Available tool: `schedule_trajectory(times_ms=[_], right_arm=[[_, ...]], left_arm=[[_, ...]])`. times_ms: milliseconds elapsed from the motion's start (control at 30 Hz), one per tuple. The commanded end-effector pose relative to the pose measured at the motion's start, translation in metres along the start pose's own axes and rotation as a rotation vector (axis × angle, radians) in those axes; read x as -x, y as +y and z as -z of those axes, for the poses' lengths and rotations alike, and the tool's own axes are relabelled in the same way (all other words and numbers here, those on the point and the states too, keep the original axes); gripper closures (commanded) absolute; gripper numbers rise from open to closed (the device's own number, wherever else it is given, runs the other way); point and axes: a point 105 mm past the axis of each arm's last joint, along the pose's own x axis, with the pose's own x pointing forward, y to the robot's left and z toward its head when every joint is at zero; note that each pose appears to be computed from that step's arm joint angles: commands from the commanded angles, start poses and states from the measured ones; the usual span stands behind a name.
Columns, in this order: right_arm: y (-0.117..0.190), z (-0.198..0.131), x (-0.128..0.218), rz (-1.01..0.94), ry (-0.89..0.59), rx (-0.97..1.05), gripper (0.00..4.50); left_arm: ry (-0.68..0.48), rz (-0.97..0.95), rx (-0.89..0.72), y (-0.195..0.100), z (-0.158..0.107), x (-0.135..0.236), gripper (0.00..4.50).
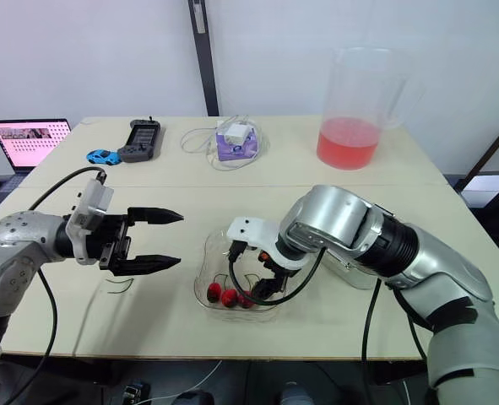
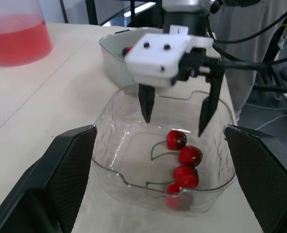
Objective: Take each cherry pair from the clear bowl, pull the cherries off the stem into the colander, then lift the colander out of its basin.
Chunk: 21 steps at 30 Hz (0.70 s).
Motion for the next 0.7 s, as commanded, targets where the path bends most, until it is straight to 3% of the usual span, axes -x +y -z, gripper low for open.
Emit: schedule_trajectory(times_ms=[33, 133, 233, 367, 700], right_arm=[[0.0, -0.002, -0.004, 0.024, 0.005, 0.012, 0.0], [0.0, 0.0, -0.009, 0.028, 0.019, 0.011, 0.0], [0.001, 0.002, -0.015, 0.026, 0.032, 0.011, 0.78], [-0.002, 0.003, -0.017, 0.051, 0.05, 0.014, 2.74], [-0.003, 0.001, -0.015, 0.06, 0.045, 0.025, 2.74]], left_arm=[[0.011, -0.004, -0.02, -0.003, -0.005, 0.001, 0.08], [0.011, -0.001, -0.017, -0.004, -0.005, 0.001, 0.08], [0.011, 0.002, -0.013, -0.004, -0.005, 0.001, 0.0], [0.008, 0.011, -0.001, -0.005, -0.007, 0.0, 0.0], [0.005, 0.019, 0.019, -0.007, -0.008, -0.001, 0.0]])
